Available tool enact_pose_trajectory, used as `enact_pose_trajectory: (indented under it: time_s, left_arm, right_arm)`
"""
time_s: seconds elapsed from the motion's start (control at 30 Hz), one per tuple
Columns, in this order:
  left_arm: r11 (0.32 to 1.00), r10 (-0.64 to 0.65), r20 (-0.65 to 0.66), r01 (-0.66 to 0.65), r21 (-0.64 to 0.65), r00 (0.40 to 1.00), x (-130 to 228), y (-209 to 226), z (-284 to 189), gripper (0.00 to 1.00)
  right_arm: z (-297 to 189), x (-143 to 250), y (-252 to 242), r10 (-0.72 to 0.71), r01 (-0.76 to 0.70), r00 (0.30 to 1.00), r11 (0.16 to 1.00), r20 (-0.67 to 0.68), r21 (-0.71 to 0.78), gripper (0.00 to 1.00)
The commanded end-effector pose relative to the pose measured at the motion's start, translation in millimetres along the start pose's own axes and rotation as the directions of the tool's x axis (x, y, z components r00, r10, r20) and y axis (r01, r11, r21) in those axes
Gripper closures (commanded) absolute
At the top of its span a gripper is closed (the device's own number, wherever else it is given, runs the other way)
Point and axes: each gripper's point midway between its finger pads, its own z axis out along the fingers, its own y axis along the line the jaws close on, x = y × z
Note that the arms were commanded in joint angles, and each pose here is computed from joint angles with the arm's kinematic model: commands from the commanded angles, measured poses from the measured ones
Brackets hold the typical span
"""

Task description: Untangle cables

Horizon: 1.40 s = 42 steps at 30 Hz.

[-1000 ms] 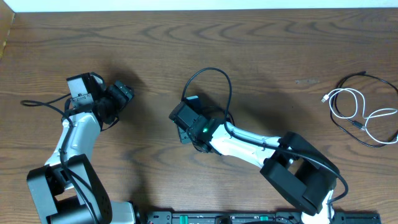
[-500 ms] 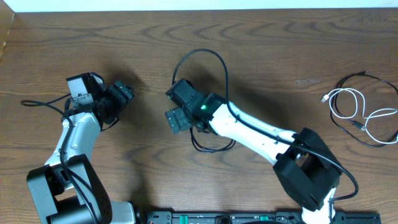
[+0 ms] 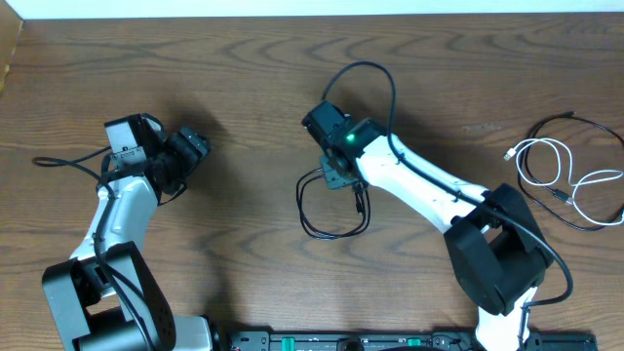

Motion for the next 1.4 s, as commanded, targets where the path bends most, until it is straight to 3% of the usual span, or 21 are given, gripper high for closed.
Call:
enact_pose_trajectory:
  time_s: [0.0, 0.1, 0.3, 0.4, 0.43, 0.5, 0.53, 0.8, 0.93, 1.23, 1.37]
  left_arm:
    - [1.0, 0.015, 0.017, -0.015, -0.006, 1.0, -3.4, 0.1, -3.3, 0.12]
    - [1.0, 0.015, 0.017, -0.015, -0.006, 1.0, -3.4, 0.1, -3.3, 0.12]
    - [1.0, 0.015, 0.017, -0.015, -0.006, 1.0, -3.4, 0.1, -3.3, 0.12]
    - [1.0, 0.015, 0.017, -0.015, -0.006, 1.0, -3.4, 0.1, -3.3, 0.12]
    - [1.0, 0.015, 0.017, -0.015, -0.006, 1.0, -3.4, 0.1, -3.3, 0.12]
    - [1.0, 0.015, 0.017, -0.015, -0.006, 1.0, -3.4, 0.1, -3.3, 0.12]
    - [1.0, 0.015, 0.017, -0.015, -0.006, 1.0, -3.4, 0.1, -3.3, 0.12]
    - [1.0, 0.015, 0.017, -0.015, -0.006, 1.0, -3.4, 0.1, -3.3, 0.12]
    - [1.0, 0.015, 0.017, -0.015, -0.006, 1.0, -3.4, 0.1, -3.3, 0.12]
    - [1.0, 0.015, 0.017, -0.015, -0.006, 1.0, -3.4, 0.1, -3.3, 0.12]
    - [1.0, 0.015, 0.017, -0.015, -0.006, 1.0, -3.4, 0.1, -3.3, 0.12]
  right_arm:
    - [2.9, 9.0, -10.5, 0.02, -0.019, 1.0, 0.999, -0.02, 0.026, 0.6]
    - [11.6, 21.6, -13.6, 0.055, -0.053, 0.997, 0.998, -0.046, 0.04, 0.49]
    - [25.5, 37.4, -16.2, 0.072, -0.069, 0.995, 0.997, -0.072, 0.046, 0.58]
    - [25.5, 36.6, -16.0, 0.072, -0.069, 0.995, 0.997, -0.069, 0.045, 0.45]
    - [25.5, 36.5, -16.0, 0.072, -0.069, 0.995, 0.997, -0.069, 0.045, 0.46]
    - [25.6, 36.2, -15.8, 0.072, -0.07, 0.995, 0.997, -0.067, 0.044, 0.67]
    - [25.6, 36.0, -15.7, 0.072, -0.07, 0.995, 0.997, -0.067, 0.043, 0.72]
    - [25.4, 38.6, -22.8, 0.036, -0.032, 0.995, 0.998, -0.092, 0.046, 0.58]
    - [25.2, 45.1, -10.3, -0.09, 0.079, 0.986, 0.993, -0.14, -0.083, 0.5]
    - [23.4, 62.0, -13.1, -0.119, 0.101, 0.97, 0.991, -0.211, -0.092, 0.56]
    - [26.2, 66.0, -26.3, -0.12, 0.118, 0.968, 0.993, -0.221, -0.024, 0.65]
